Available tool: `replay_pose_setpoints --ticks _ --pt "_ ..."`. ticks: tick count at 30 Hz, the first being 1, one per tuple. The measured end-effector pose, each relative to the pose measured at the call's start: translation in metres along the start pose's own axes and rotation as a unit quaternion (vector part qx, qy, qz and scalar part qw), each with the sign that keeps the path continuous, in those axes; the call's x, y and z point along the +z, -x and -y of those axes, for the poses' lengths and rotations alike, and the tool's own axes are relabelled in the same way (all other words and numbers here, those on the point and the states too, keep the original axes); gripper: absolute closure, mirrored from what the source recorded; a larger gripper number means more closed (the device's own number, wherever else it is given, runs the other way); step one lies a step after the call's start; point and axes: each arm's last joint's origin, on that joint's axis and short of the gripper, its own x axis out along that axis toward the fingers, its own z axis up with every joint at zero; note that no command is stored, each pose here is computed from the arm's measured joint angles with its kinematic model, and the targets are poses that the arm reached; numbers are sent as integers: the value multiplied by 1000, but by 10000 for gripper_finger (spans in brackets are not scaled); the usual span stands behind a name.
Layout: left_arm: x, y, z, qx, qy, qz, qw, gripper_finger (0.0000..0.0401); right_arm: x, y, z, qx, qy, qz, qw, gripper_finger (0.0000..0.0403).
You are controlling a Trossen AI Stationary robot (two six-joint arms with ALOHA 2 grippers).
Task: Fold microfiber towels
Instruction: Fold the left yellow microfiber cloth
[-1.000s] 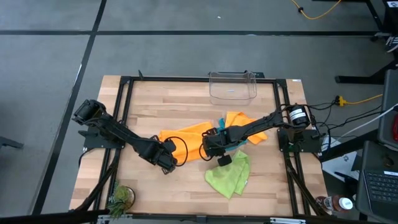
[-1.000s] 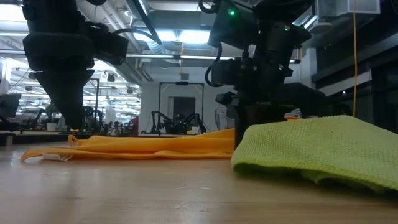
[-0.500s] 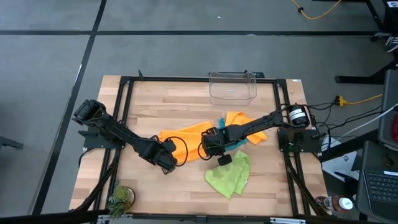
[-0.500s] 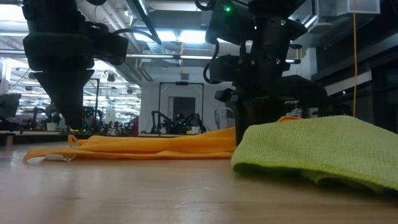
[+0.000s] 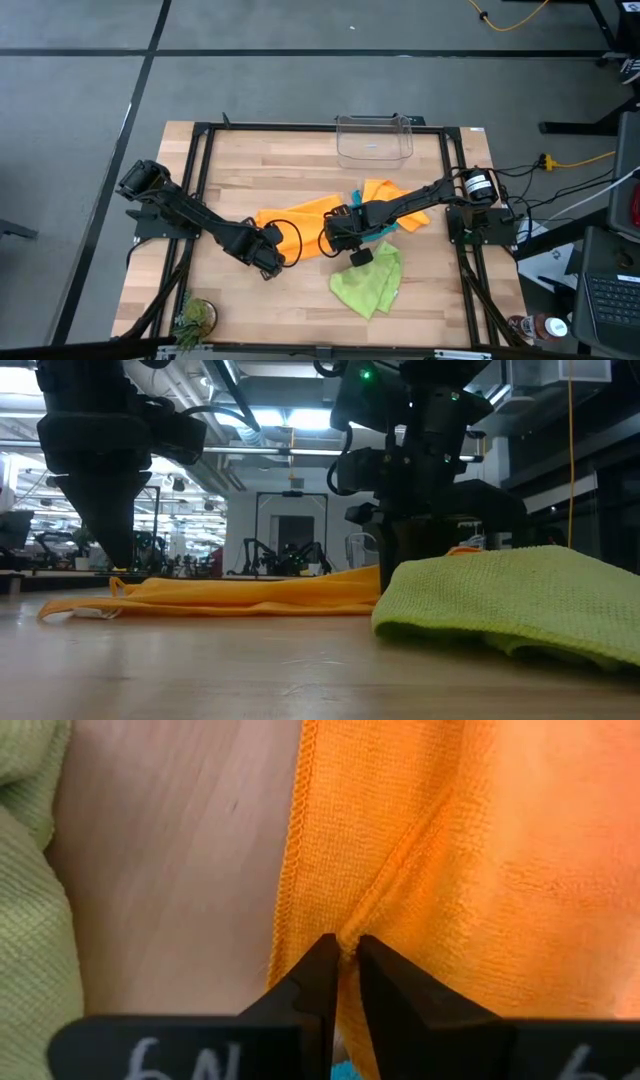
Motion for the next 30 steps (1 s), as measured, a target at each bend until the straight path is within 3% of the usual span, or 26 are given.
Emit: replay_pose_setpoints --ticks 6,11,30 --pt "1 0 1 -7 -10 4 1000 289 0 0 0 0 0 1 1000 390" --pt "-1 3 14 -52 -89 31 994 289 0 0 0 -1 0 2 1000 396" --pt "-12 -9 2 -23 -93 0 995 289 0 0 0 -4 1 -1 1000 399"
